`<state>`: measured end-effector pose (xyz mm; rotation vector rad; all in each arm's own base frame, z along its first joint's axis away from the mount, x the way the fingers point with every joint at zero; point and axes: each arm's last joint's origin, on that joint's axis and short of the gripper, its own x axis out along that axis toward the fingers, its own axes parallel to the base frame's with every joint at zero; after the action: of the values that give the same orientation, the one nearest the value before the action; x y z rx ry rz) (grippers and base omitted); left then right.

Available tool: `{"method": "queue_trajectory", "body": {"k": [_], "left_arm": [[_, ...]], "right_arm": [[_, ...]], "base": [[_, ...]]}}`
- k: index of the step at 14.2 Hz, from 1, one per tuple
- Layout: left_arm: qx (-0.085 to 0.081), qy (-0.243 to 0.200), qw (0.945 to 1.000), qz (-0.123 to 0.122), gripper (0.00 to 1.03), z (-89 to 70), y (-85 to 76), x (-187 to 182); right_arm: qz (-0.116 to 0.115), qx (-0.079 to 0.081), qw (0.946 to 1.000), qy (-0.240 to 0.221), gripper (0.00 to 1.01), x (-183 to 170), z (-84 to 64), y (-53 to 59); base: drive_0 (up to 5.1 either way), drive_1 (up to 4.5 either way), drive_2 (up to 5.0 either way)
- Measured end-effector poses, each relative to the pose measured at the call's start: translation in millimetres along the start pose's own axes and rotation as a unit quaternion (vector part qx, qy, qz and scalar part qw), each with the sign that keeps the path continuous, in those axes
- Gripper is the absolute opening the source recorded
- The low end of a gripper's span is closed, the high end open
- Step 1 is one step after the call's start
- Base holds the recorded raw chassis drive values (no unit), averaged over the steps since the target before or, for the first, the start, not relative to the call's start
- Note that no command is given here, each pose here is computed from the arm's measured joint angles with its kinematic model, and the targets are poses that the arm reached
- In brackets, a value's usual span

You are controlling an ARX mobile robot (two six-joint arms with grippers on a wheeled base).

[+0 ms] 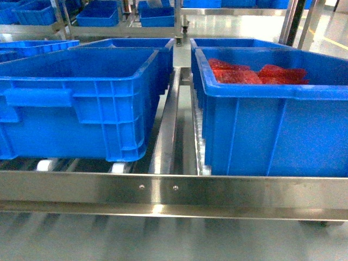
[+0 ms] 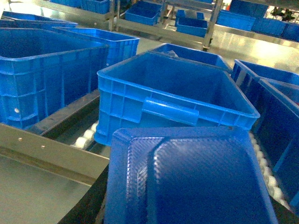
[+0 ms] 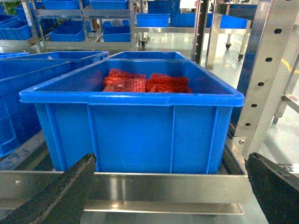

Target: Pick blue part to blue bin on bottom shelf

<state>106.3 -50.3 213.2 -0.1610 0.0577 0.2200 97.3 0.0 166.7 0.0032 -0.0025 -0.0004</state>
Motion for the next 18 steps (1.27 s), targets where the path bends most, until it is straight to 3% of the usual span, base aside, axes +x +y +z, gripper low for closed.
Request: {"method": "queue_trajectory", "body": {"k": [13, 18], "left_arm": [[0.002, 0.002, 1.0000, 0.001, 0.43, -0.4, 0.0, 0.2], [0.002, 0.002, 1.0000, -0.001, 0.43, -0.4, -0.3, 0.2]], "right_arm": [[0.000, 0.000, 1.0000, 0.000, 0.98, 0.0, -0.1, 0.0], [0.000, 0.000, 1.0000, 0.000, 0.98, 0.0, -0.2, 0.0]], "base": [[0.0, 4.02, -4.1], [0.0, 0.00, 0.0]]}}
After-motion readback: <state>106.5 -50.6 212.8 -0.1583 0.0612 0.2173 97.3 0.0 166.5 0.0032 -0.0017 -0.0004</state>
